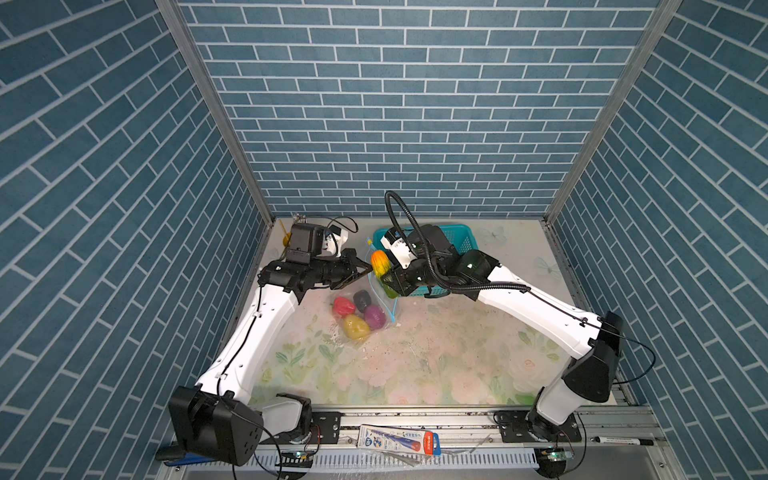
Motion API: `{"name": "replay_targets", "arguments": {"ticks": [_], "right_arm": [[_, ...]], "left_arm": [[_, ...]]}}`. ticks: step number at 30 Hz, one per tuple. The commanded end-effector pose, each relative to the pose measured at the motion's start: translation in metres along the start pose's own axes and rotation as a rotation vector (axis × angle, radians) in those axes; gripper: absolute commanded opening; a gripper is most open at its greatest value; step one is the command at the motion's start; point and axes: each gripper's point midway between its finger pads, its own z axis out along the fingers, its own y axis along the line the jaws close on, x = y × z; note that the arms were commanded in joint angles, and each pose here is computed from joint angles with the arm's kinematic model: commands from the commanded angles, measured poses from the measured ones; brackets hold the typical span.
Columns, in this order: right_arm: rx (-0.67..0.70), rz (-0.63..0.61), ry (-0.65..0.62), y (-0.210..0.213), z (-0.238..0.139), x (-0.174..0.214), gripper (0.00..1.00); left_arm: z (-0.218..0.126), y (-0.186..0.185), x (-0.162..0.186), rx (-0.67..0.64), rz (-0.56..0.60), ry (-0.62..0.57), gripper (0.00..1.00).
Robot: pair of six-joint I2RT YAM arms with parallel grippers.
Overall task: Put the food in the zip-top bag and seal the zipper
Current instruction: 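Carry the papaya to the bag mouth held by the left gripper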
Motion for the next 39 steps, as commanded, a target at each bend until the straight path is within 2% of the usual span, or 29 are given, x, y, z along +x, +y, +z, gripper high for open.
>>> {"name": "replay_targets", "arguments": {"ticks": [1, 6, 12, 24, 39], "right_arm": [[-0.019, -0.064, -0.027, 0.014, -0.013, -0.016, 0.31], [-0.011, -0.054, -0.046, 0.013, -0.011, -0.020, 0.31], [0.008, -0.041, 0.027, 0.009, 0.008, -0.008, 0.30], [0.077, -0.058, 0.074, -0.006, 0.022, 0.005, 0.30], [0.044, -0.068, 0.093, -0.004, 0.035, 0.013, 0.33]], "left_arm": [[-0.002, -0.008, -0.002, 0.016, 0.023, -0.005, 0.00], [-0.001, -0.008, -0.002, 0.023, 0.020, -0.007, 0.00], [-0.004, -0.014, -0.003, 0.038, 0.029, -0.013, 0.00], [-0.009, -0.013, 0.002, 0.034, 0.039, -0.016, 0.00], [-0.008, -0.012, 0.003, 0.032, 0.039, -0.018, 0.00]]}}
